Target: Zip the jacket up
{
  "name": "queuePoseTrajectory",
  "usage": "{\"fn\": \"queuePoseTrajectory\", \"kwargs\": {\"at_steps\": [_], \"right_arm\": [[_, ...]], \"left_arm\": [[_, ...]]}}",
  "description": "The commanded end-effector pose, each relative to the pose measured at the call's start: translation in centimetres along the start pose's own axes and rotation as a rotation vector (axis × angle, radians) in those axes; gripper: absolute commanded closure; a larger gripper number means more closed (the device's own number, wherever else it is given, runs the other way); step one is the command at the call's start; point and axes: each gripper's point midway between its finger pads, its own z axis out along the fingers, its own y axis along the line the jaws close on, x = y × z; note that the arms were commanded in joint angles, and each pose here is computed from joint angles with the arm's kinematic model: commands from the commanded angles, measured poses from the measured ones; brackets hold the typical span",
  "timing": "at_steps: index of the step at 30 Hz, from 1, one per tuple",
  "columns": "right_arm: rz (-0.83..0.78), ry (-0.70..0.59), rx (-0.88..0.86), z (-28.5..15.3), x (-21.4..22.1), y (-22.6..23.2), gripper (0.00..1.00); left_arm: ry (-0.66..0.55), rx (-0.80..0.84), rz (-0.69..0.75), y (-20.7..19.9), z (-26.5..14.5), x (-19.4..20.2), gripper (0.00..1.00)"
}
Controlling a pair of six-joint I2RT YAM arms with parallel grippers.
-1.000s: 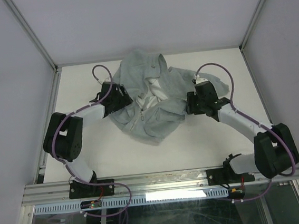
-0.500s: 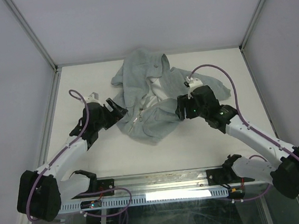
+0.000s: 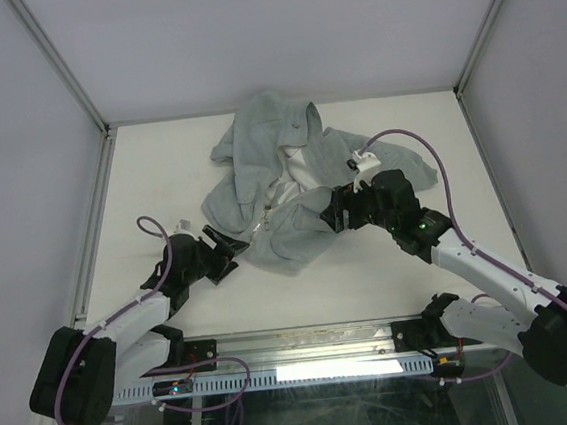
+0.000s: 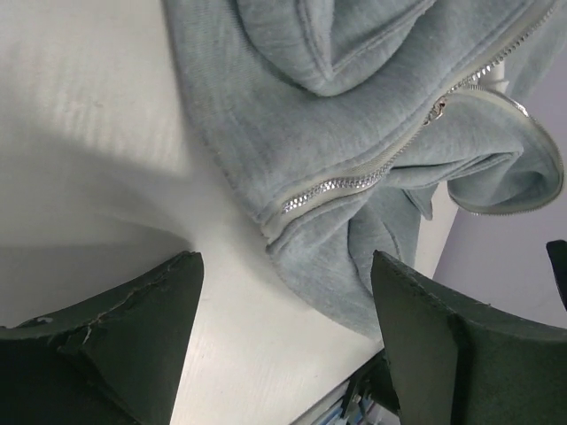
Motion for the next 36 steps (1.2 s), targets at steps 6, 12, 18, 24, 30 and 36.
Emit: {"fn": "queuePoseTrajectory", "kwargs": {"at_steps": [6, 12, 18, 24, 30, 36], "right_arm": [[-0.021, -0.107, -0.126, 0.0, -2.3, 2.9, 0.28], [-0.033, -0.104, -0.171, 0.8, -1.9, 4.4, 0.28], [-0.084, -0.112, -0.224, 1.9, -1.7, 6.5, 0.28], [-0.205, -0.147, -0.299, 3.5, -2.5, 9.0, 0.28], [-0.282, -0.198, -0.332, 5.7, -4.6, 11.1, 0.31], [-0.313, -0.238, -0.369, 8.0, -5.6, 13.3, 0.35]], "left_arm": [[-0.010, 0.159, -0.066, -3.2, 2.6, 0.9, 0.28], [-0.106, 0.180, -0.078, -3.1, 3.5, 0.0, 0.51], [-0.217, 0.251, -0.010, -4.8, 1.9, -2.0, 0.91], [-0.293, 0.297, 0.129, -7.7, -1.8, -3.5, 1.00], [-0.284, 0.345, 0.274, -10.1, -4.5, -3.3, 1.00], [-0.214, 0.425, 0.351, -12.7, -5.7, -2.2, 1.00]]}}
